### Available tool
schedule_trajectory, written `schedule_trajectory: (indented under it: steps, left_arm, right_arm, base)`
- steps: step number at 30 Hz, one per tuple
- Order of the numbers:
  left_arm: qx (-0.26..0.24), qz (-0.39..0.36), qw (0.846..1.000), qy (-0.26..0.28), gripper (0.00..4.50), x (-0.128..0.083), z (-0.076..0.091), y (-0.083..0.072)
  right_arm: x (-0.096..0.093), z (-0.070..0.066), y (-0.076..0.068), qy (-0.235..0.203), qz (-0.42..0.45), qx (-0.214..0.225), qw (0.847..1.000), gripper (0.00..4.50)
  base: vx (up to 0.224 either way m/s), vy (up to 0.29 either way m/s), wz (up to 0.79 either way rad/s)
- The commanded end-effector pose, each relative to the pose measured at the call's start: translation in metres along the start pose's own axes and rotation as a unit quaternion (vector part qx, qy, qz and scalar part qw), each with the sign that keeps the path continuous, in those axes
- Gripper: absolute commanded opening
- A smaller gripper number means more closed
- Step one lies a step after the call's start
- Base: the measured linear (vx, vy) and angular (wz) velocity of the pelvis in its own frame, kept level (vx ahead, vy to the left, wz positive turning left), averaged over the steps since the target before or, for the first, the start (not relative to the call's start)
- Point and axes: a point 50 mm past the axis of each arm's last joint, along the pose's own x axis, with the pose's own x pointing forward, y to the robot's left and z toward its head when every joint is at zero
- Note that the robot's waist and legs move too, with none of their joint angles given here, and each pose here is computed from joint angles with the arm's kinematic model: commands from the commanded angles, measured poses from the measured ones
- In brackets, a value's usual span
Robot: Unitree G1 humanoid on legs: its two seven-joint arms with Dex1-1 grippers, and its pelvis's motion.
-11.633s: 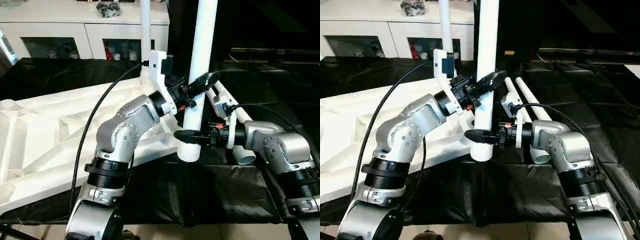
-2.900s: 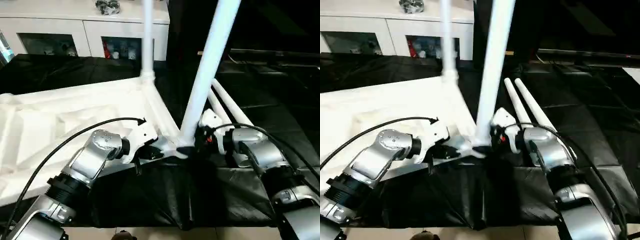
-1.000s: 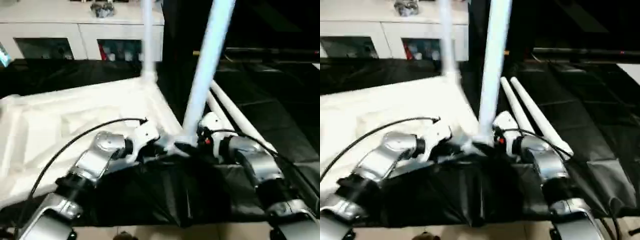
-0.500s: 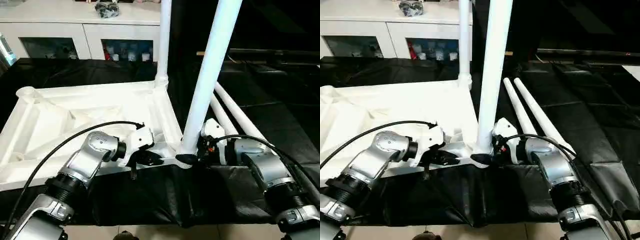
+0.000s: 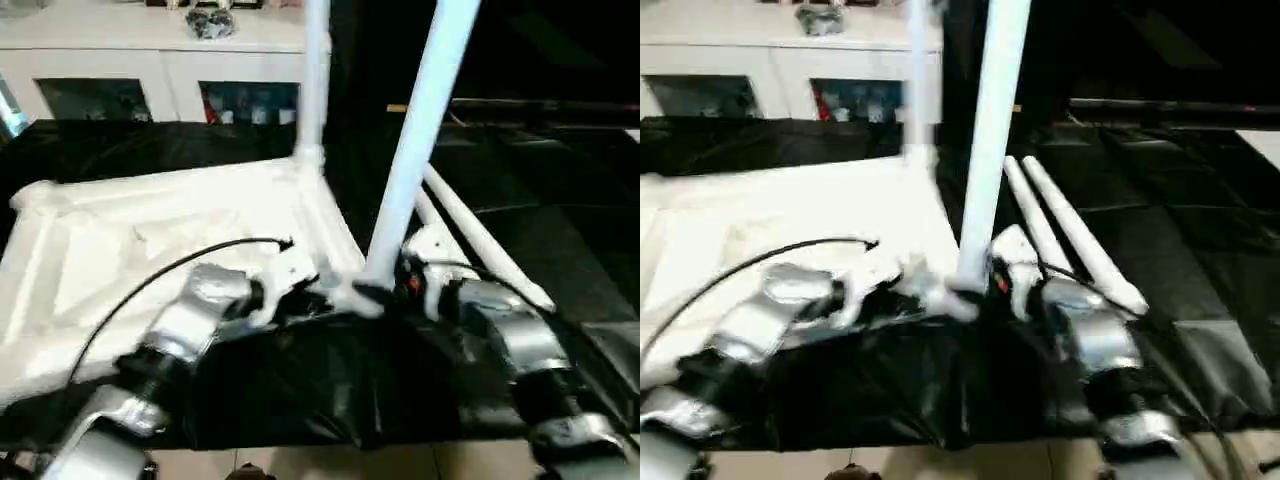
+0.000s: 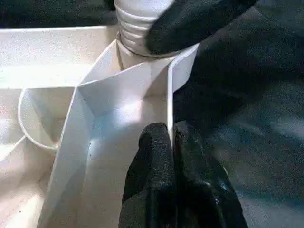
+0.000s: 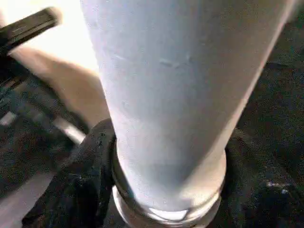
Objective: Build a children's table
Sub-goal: Rotate leg to tighten
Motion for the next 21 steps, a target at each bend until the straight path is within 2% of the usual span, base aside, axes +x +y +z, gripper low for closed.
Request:
schedule_trajectory:
  steps: [1, 4, 7, 8, 9, 10, 13, 14, 18, 21]
  left_arm:
    - [0.008, 0.039, 0.998, -0.042, 0.00, 0.012, 0.030, 0.002]
    - [-0.004, 0.065, 0.996, -0.055, 0.00, 0.019, 0.038, 0.002]
    - [-0.003, 0.070, 0.996, -0.060, 0.00, 0.021, 0.041, 0.001]
    - [0.007, 0.072, 0.995, -0.063, 0.00, 0.023, 0.042, 0.000]
    - [0.008, 0.065, 0.996, -0.063, 0.00, 0.023, 0.042, -0.002]
    - [0.009, 0.061, 0.996, -0.064, 0.00, 0.023, 0.042, -0.003]
    - [0.010, 0.049, 0.997, -0.066, 0.00, 0.024, 0.041, -0.006]
    - [0.016, 0.031, 0.997, -0.064, 0.00, 0.022, 0.039, -0.010]
    - [0.024, 0.007, 0.998, -0.060, 0.00, 0.018, 0.035, -0.012]
    - [0.029, -0.020, 0.998, -0.054, 0.00, 0.012, 0.030, -0.012]
  right_arm:
    - [0.022, -0.006, 0.017, 0.007, -0.016, 0.025, 1.000, 2.72]
    - [0.036, -0.002, 0.022, -0.006, -0.052, 0.047, 0.998, 2.72]
    - [0.040, 0.000, 0.024, -0.016, -0.055, 0.061, 0.997, 2.72]
    - [0.042, 0.004, 0.025, -0.030, -0.049, 0.068, 0.996, 3.07]
    - [0.042, 0.005, 0.026, -0.033, -0.040, 0.068, 0.996, 3.07]
    - [0.042, 0.006, 0.026, -0.034, -0.036, 0.067, 0.997, 3.45]
    - [0.042, 0.007, 0.027, -0.037, -0.029, 0.061, 0.997, 3.50]
    - [0.039, 0.006, 0.025, -0.032, -0.020, 0.032, 0.999, 3.76]
    - [0.030, 0.005, 0.023, -0.027, 0.019, 0.003, 0.999, 3.76]
    - [0.016, 0.002, 0.022, -0.009, 0.077, -0.033, 0.996, 3.76]
  base:
    - [0.000, 0.000, 0.00]
    - [0.000, 0.000, 0.00]
    - [0.000, 0.000, 0.00]
    - [0.000, 0.000, 0.00]
    - [0.000, 0.000, 0.00]
    - [0.000, 0.000, 0.00]
    - [0.000, 0.000, 0.00]
    - [0.000, 0.000, 0.00]
    - [0.000, 0.000, 0.00]
    - [0.000, 0.000, 0.00]
